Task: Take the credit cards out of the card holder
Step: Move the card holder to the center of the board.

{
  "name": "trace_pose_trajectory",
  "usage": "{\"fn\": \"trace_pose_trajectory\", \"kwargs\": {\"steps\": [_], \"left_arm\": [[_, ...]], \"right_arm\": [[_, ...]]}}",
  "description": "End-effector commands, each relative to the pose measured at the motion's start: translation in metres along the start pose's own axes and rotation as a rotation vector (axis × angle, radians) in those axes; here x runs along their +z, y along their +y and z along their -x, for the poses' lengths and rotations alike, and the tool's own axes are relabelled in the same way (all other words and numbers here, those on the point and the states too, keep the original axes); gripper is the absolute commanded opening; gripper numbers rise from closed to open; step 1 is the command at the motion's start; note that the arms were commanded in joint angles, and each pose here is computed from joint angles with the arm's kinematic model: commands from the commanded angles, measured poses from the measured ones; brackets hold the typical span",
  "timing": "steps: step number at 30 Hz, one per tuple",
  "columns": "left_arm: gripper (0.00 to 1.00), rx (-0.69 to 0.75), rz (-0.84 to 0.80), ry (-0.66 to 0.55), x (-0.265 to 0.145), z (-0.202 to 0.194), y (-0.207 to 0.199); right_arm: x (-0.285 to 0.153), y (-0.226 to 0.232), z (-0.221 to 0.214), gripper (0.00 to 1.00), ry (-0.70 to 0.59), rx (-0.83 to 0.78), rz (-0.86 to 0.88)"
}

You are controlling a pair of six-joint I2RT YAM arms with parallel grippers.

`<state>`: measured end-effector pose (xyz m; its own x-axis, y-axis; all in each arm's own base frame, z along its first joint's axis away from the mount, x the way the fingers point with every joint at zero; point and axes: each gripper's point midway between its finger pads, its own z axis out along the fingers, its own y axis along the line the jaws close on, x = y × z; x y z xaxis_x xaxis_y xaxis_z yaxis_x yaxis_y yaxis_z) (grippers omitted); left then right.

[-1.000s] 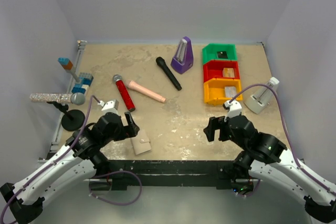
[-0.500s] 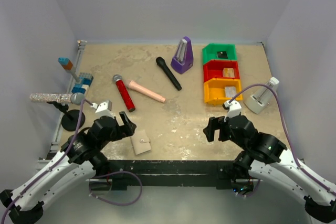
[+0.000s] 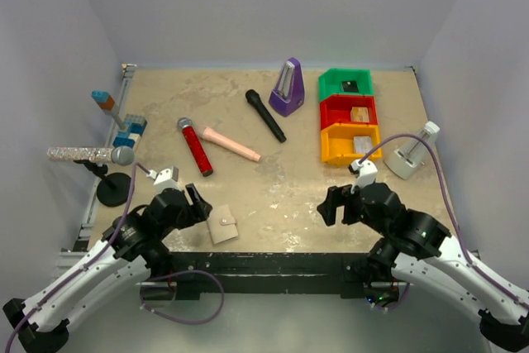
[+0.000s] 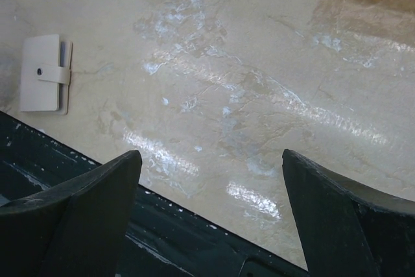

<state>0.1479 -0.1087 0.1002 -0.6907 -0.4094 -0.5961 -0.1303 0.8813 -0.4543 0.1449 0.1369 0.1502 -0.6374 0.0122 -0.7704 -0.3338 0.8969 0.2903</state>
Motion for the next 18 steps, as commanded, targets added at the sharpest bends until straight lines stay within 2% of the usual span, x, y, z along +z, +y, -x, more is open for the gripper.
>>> {"fn": "trace_pose_trajectory", "kwargs": {"steps": [1,18], "left_arm": [[0.67,-0.045,-0.021,0.069,0.012,-0.021,-0.002],[0.63,-0.095,0.025,0.165,0.044,-0.058,0.009]], "right_arm": [[0.005,0.015,-0.001,0.93,0.005,0.033,0.066],[0.025,0.047,-0.017,0.90,0.107,0.096,0.187]]}}
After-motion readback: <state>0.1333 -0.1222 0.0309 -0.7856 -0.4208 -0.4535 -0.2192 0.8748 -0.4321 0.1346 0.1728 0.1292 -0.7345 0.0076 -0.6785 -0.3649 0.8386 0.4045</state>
